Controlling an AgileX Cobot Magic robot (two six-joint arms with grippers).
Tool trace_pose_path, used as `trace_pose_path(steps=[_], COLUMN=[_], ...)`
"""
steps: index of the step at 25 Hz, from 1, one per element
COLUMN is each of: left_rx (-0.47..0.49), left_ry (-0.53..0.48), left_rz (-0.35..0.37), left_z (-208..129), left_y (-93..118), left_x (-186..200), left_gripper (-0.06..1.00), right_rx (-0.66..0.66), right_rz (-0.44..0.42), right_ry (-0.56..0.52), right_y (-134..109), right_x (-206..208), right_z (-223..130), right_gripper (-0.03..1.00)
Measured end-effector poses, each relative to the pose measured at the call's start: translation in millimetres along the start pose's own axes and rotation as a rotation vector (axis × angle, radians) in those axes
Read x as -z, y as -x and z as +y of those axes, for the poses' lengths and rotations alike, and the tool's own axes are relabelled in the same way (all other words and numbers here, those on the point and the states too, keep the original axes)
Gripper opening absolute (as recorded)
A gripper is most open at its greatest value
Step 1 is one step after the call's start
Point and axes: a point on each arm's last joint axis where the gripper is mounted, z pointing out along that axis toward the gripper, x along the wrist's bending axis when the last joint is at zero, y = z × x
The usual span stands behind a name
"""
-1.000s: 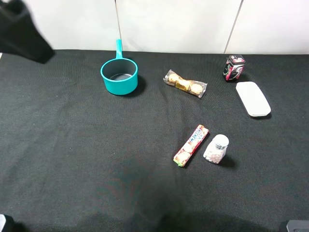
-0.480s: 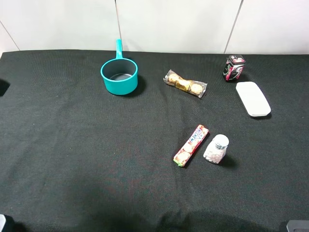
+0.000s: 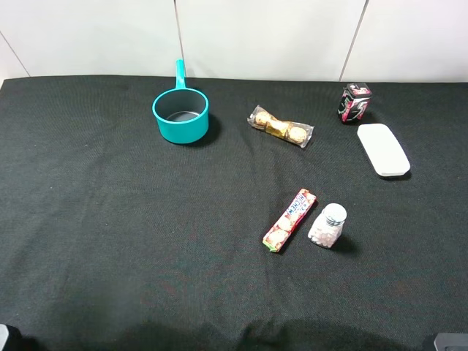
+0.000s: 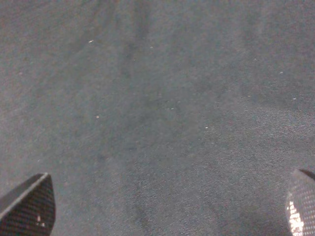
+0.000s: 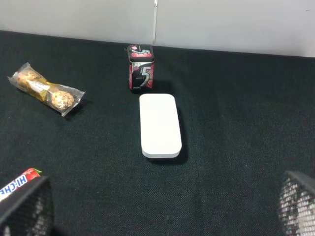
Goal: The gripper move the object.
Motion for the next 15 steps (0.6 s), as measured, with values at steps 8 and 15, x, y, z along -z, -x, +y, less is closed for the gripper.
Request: trace_pose_path(steps=[8, 15], left_rx=[0.083, 0.127], left_ry=[0.080, 0.132], left_rz=[0.086, 0.158], left_z=[-39, -68], left_y=[-1, 3], left_x=[4, 8], left_gripper=[0.99, 0.99], right_rx=[0.000, 0.000], right_rz=[0.000, 0.000], right_ry=[0.000, 0.000], right_y=[0, 0], right_x=[0, 0], right_z=[0, 0], right_gripper=[0.69, 0.69])
